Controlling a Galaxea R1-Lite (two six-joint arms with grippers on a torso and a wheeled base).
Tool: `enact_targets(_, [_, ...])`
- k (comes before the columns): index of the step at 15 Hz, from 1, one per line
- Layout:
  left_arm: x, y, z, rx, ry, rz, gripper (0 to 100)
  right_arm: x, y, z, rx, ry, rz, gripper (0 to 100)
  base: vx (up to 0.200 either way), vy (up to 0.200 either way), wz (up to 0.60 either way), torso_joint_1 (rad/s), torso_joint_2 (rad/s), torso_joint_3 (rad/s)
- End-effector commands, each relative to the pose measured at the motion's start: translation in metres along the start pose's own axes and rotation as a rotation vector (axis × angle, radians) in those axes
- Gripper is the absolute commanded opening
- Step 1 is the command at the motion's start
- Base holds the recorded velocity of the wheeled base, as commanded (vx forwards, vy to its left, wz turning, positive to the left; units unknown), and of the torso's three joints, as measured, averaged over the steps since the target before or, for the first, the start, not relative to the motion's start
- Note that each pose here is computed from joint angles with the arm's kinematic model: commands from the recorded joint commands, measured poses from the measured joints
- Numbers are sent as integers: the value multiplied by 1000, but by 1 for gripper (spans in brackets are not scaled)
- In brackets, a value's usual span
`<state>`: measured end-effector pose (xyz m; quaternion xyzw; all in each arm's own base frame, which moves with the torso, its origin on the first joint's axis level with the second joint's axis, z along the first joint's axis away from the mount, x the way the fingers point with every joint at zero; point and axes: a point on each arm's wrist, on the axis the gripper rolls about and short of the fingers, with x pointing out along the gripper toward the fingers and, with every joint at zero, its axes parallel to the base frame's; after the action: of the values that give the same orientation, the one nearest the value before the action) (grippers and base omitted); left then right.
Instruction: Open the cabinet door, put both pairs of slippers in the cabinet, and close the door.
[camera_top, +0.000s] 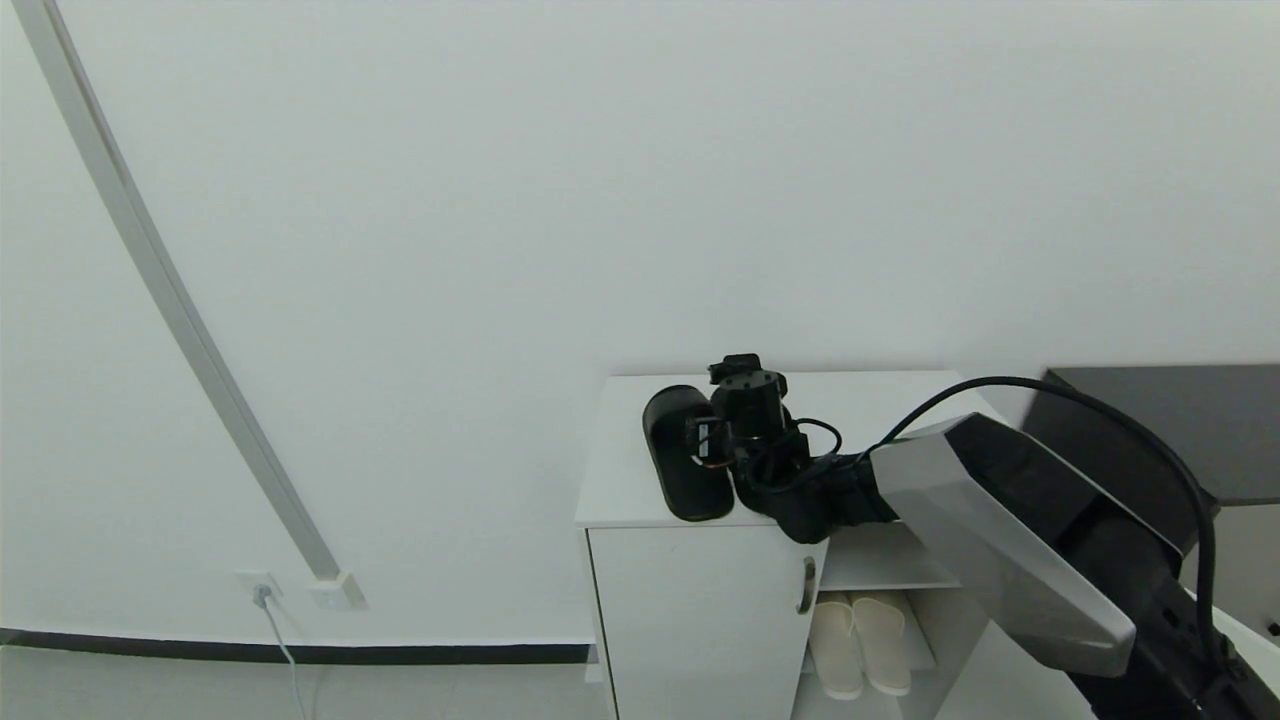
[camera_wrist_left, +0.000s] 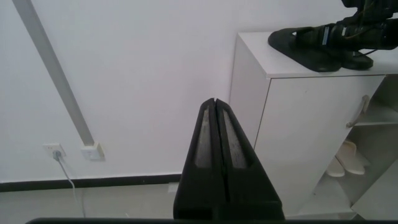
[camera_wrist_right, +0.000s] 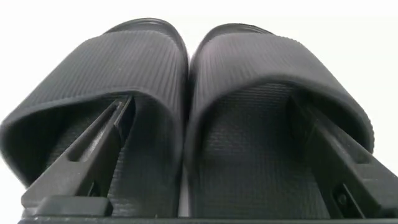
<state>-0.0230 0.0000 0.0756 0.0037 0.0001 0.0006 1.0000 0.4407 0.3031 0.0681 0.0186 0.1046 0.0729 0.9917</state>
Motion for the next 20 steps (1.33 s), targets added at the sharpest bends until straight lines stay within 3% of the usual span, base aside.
enact_targets(1, [0, 0, 0, 0, 1, 0, 0, 4, 0, -5, -8, 13, -2, 0, 0, 0, 0, 0, 0, 0])
enact_targets(8, [0, 0, 0, 0, 1, 0, 0, -3, 6, 5, -7, 7, 11, 0, 0, 0, 0, 0, 0, 0])
enact_targets(13, [0, 0, 0, 0, 1, 0, 0, -74, 3, 31, -2, -25, 106, 0, 0, 0, 0, 0, 0, 0])
enact_targets(20, [0, 0, 0, 2, 1, 0, 0, -205, -60, 37, -45, 14, 343, 0, 0, 0, 0, 0, 0, 0])
